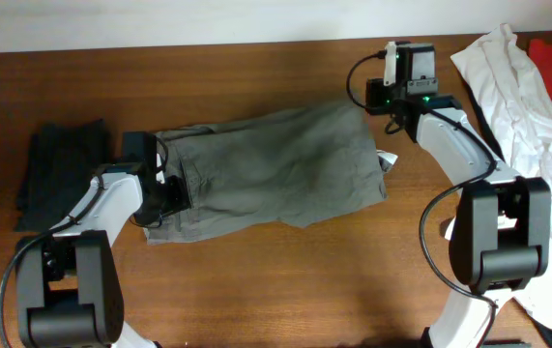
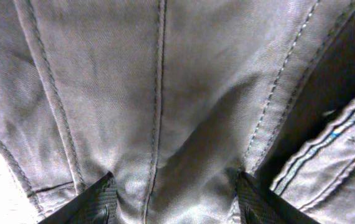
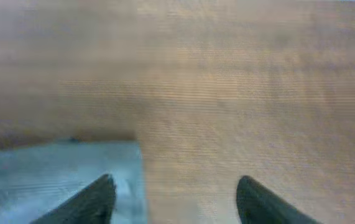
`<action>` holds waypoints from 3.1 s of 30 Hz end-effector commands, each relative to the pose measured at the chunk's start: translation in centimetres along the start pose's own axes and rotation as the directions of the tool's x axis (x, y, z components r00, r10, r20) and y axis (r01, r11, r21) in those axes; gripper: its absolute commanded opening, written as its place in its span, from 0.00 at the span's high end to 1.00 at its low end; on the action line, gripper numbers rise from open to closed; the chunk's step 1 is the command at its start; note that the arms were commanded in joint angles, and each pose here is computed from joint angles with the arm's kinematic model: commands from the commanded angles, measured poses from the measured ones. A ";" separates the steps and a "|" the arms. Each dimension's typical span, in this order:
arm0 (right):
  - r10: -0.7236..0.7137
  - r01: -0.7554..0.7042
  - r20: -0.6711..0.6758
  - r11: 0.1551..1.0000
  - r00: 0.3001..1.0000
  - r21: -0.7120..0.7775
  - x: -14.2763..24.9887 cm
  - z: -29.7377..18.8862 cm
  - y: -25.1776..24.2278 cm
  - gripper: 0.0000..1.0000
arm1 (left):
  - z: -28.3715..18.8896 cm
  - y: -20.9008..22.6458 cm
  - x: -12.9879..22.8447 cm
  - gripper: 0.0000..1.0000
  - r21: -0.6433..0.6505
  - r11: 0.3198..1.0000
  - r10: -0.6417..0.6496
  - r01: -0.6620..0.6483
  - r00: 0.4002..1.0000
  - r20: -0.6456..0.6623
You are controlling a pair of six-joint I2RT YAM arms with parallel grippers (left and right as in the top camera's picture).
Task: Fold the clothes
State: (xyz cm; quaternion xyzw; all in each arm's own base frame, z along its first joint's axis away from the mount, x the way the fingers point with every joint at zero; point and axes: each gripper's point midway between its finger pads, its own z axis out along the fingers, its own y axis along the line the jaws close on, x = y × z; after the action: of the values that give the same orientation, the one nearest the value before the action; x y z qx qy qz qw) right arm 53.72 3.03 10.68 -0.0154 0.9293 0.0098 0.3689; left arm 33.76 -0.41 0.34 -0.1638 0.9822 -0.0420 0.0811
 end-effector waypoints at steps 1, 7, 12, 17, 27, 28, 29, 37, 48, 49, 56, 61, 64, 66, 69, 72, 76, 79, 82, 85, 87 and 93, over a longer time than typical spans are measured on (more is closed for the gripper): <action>0.021 -0.018 -0.053 0.999 0.998 0.049 0.9 -0.1 -1.0 0.31 | 2.4 2.7 2.0 0.37 -0.111 0.994 -0.029 0.022 0.997 -0.065; -0.117 -0.008 -0.281 0.914 0.953 -0.405 6.3 -5.8 6.5 0.57 | 2.4 2.7 2.0 0.37 -0.111 0.994 -0.029 0.021 0.997 -0.066; -0.179 -0.103 -0.403 0.804 0.897 -0.585 10.3 -8.7 10.3 0.77 | 2.4 2.7 2.0 0.37 -0.111 0.994 -0.029 0.021 0.997 -0.066; -0.266 -0.052 -0.398 0.774 0.878 -0.631 12.0 -9.1 12.4 0.76 | 2.4 2.7 2.0 0.37 -0.110 0.994 -0.029 0.021 0.997 -0.066; -0.254 0.019 -0.462 0.890 0.849 -0.455 16.7 -4.4 10.0 0.76 | 2.4 2.6 2.0 0.37 -0.103 0.994 -0.029 0.022 0.997 -0.069; -0.236 0.017 -0.480 0.909 0.845 -0.417 17.3 -3.7 9.2 0.76 | 2.4 2.6 2.0 0.37 -0.103 0.994 -0.029 0.022 0.997 -0.069; -0.215 0.016 -0.496 0.927 0.841 -0.376 17.7 -3.1 8.3 0.76 | 2.4 2.6 2.0 0.37 -0.103 0.994 -0.029 0.022 0.997 -0.069; 0.146 -0.102 -0.548 0.989 0.824 0.109 18.6 -0.8 -1.4 0.80 | 2.4 2.6 2.1 0.37 -0.105 0.994 -0.029 0.022 0.997 -0.072; 0.259 -0.178 -0.564 0.964 0.784 0.196 19.6 -1.6 -5.2 0.83 | 2.4 2.6 2.1 0.37 -0.105 0.994 -0.029 0.022 0.997 -0.071; 0.259 -0.178 -0.564 0.964 0.784 0.196 19.6 -1.6 -5.2 0.83 | 2.4 2.6 2.1 0.37 -0.105 0.994 -0.029 0.022 0.997 -0.071; 0.259 -0.178 -0.564 0.964 0.784 0.196 19.6 -1.6 -5.3 0.83 | 2.4 2.6 2.1 0.37 -0.105 0.994 -0.029 0.022 0.997 -0.072; 0.259 -0.178 -0.565 0.965 0.784 0.195 19.6 -1.6 -5.2 0.83 | 2.3 2.7 2.4 0.36 -0.109 0.994 -0.030 0.021 0.996 -0.084; 0.259 -0.178 -0.567 0.964 0.782 0.195 19.7 -1.6 -5.2 0.83 | 1.5 2.6 2.3 0.31 -0.110 0.994 -0.030 0.020 0.996 -0.087; 0.259 -0.178 -0.567 0.964 0.782 0.195 19.7 -1.6 -5.2 0.83 | 0.5 2.3 1.6 0.30 -0.101 0.995 -0.020 0.014 0.998 -0.062; 0.259 -0.177 -0.567 0.965 0.782 0.195 19.7 -1.6 -5.2 0.83 | -1.5 1.9 0.7 0.28 -0.083 0.996 -0.016 0.015 1.000 -0.007; 0.259 -0.177 -0.567 0.965 0.782 0.195 19.7 -1.6 -5.2 0.83 | -4.0 1.5 0.0 0.23 -0.061 0.998 -0.012 0.016 0.998 0.060; 0.259 -0.177 -0.570 0.965 0.780 0.196 19.8 -1.7 -5.2 0.83 | -6.3 2.1 -0.4 0.01 -0.087 0.996 -0.012 0.022 0.993 0.119; 0.259 -0.176 -0.576 0.965 0.776 0.196 19.9 -1.8 -5.2 0.82 | -7.0 3.0 -0.9 0.01 -0.114 0.993 -0.021 0.039 0.988 0.154; 0.259 -0.176 -0.576 0.965 0.775 0.197 19.9 -1.8 -5.2 0.82 | -6.5 3.5 -1.4 0.01 -0.116 0.992 -0.038 0.057 0.987 0.158; 0.259 -0.176 -0.578 0.965 0.774 0.197 20.0 -1.9 -5.2 0.82 | -5.1 3.9 -1.7 0.01 -0.122 0.990 -0.053 0.071 0.989 0.140; 0.259 -0.176 -0.578 0.965 0.774 0.197 20.0 -1.9 -5.2 0.82 | -4.1 3.7 -1.8 0.01 -0.102 0.992 -0.058 0.071 0.991 0.121; 0.259 -0.176 -0.579 0.965 0.773 0.197 20.0 -1.9 -5.2 0.82 | -0.6 2.2 -1.7 0.01 -0.020 0.999 -0.040 0.042 0.998 0.054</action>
State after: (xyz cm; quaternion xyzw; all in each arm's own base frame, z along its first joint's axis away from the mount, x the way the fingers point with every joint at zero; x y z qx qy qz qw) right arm 39.46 -2.10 -0.15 0.1054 0.9910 0.0007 0.0822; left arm 34.60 3.43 2.88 -0.1961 0.9720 0.0046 0.1295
